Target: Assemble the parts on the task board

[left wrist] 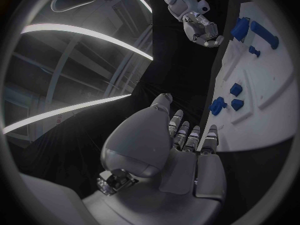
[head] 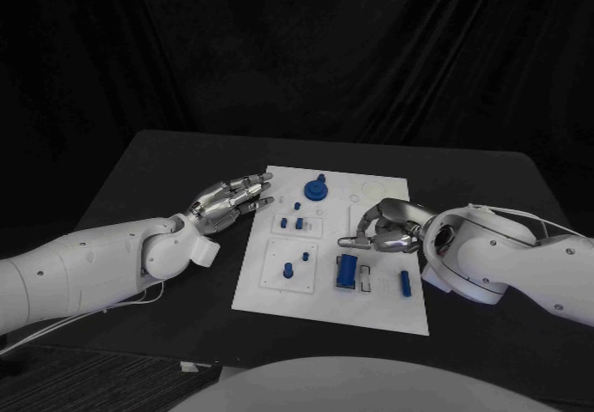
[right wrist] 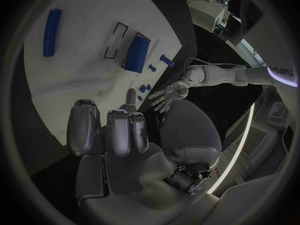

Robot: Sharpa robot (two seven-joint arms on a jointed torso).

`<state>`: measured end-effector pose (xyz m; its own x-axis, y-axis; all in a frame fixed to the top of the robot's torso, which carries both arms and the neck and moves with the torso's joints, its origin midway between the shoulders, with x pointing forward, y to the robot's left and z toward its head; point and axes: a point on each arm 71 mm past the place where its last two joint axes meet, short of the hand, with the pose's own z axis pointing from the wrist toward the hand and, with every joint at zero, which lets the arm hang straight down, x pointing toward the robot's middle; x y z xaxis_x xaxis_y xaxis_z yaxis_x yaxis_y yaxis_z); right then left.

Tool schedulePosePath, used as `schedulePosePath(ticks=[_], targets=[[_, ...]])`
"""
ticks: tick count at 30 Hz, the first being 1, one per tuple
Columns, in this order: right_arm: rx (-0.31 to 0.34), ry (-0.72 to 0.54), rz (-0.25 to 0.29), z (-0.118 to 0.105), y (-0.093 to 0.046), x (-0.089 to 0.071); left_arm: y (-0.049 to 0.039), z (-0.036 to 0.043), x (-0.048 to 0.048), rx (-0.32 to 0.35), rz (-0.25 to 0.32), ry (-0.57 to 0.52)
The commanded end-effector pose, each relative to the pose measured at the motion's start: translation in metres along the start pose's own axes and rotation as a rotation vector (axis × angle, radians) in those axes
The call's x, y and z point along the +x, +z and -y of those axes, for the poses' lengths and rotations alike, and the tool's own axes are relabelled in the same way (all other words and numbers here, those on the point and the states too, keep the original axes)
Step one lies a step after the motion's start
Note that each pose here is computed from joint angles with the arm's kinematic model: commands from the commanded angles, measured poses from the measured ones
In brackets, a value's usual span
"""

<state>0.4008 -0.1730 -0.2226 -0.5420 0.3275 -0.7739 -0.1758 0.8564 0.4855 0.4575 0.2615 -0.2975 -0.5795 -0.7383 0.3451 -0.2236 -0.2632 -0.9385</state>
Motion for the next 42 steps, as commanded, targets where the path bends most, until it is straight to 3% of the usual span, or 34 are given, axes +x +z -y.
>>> schedulePosePath(ticks=[1, 8, 17, 27, 42], targets=[[-0.137, -0.112, 0.150, -0.011, -0.002, -0.010, 0.0007, 0.0001, 0.0020, 0.010, -0.012, -0.014], [-0.207, -0.166, 0.175, -0.013, -0.004, -0.001, 0.0006, 0.0001, 0.0022, 0.010, -0.014, -0.016], [-0.266, -0.309, 0.199, -0.010, -0.017, 0.031, -0.0004, 0.0004, 0.0010, 0.009, -0.015, -0.017], [-0.220, -0.362, 0.182, -0.003, -0.021, 0.053, -0.0002, 0.0000, 0.0010, 0.007, -0.017, -0.018], [-0.131, -0.412, 0.164, 0.004, -0.019, 0.061, 0.0000, -0.0008, 0.0015, 0.005, -0.022, -0.022]])
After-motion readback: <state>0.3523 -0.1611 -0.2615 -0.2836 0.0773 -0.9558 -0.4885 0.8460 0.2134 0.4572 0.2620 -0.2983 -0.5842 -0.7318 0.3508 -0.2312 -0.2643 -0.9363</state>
